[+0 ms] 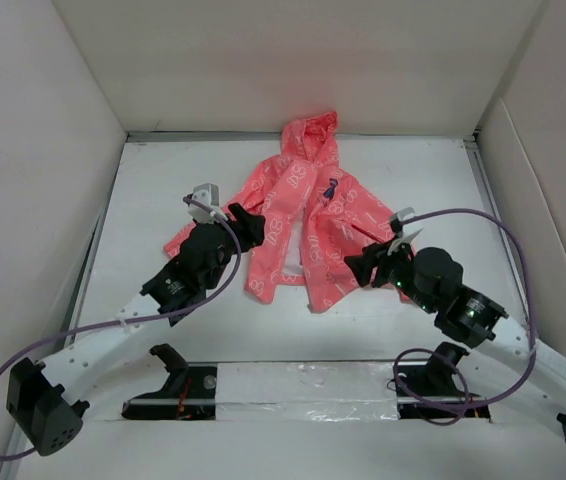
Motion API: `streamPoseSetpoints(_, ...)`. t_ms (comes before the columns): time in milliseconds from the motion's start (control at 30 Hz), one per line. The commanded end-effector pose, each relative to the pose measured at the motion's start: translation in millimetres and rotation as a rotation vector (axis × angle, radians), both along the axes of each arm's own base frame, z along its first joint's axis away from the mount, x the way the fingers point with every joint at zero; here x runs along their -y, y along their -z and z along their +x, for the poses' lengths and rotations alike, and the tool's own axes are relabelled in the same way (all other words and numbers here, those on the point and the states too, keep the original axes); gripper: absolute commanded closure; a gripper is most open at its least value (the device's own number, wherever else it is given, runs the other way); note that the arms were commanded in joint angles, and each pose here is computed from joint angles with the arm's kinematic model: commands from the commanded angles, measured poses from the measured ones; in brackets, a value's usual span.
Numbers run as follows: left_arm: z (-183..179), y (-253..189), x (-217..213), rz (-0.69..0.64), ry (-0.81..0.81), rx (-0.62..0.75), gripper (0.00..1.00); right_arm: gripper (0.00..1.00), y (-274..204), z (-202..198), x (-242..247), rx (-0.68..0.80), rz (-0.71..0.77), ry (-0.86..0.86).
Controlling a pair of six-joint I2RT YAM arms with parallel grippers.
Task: Zip up the jacket
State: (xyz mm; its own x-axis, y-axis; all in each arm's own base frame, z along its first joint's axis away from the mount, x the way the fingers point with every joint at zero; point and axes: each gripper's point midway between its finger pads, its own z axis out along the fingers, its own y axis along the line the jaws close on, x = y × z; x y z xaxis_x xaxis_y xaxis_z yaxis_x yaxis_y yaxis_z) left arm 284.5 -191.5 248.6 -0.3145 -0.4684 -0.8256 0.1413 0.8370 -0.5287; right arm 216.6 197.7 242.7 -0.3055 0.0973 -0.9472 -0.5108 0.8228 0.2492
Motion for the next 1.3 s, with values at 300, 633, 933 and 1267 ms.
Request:
streamPoseSetpoints(300,-33.3,42.7,-10.1,0.024,0.075,-0.091,1.0,1.0,42.4,-11.3,-78.3,-0.115,0.068,-0.213)
streamPoseSetpoints(633,-48.4,118.3,-5.5,0.139,0.062,-0.273,0.72,1.0,137.0,-37.0,-146.4,-0.313,-0.029,-0.276)
streamPoseSetpoints(933,-38.3,153.0,-5.7,0.209,0.076,-0.335,0.51,0.75,165.8,-20.9,-174.7,-0.336,-0.018,-0.208)
streamPoseSetpoints(1267,-28.5,183.6,3.3,0.329,0.107,-0.399,0.6,0.61,145.2,-17.6,-144.2,-0.265,-0.041,-0.148)
